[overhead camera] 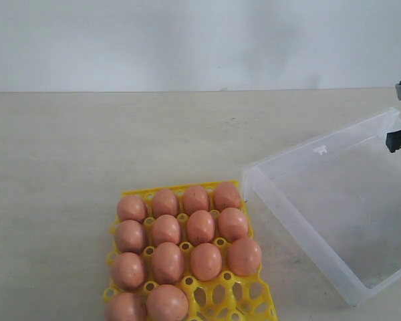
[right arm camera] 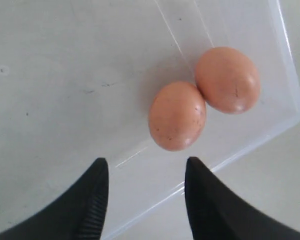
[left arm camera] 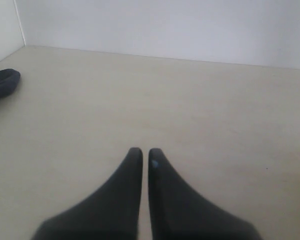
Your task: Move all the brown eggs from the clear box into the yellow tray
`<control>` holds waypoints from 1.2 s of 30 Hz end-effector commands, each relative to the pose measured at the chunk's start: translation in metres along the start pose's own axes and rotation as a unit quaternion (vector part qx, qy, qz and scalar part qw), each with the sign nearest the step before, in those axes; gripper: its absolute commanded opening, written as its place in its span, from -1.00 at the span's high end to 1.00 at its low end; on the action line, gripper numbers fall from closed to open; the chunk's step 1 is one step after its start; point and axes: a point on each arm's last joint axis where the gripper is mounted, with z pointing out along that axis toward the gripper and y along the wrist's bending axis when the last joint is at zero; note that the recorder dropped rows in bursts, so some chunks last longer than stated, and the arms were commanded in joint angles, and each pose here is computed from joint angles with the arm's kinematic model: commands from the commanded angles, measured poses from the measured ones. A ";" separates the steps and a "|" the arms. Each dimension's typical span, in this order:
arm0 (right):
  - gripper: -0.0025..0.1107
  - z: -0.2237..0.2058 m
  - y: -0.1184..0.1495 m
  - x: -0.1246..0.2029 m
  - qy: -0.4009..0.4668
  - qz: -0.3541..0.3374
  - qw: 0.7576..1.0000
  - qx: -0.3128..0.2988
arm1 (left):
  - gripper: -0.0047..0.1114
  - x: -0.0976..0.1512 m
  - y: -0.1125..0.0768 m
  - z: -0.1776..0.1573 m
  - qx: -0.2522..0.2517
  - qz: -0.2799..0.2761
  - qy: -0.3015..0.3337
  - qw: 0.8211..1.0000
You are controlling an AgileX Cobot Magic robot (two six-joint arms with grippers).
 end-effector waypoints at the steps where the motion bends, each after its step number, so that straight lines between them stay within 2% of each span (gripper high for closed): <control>1: 0.24 -0.002 -0.003 0.001 -0.002 0.011 1.000 0.013 | 0.85 0.001 0.000 0.000 0.002 0.002 -0.002 1.000; 17: 0.24 0.063 0.005 -0.015 0.086 -0.017 0.995 0.047 | 0.85 0.001 0.000 0.000 0.002 0.002 -0.002 1.000; 23: 0.24 0.074 0.003 -0.017 0.098 -0.016 0.993 0.069 | 0.85 0.001 0.000 0.000 0.002 0.002 -0.002 1.000; 36: 0.24 0.080 0.007 -0.033 0.016 -0.029 0.998 0.056 | 0.85 0.001 0.000 0.000 0.002 0.002 -0.002 1.000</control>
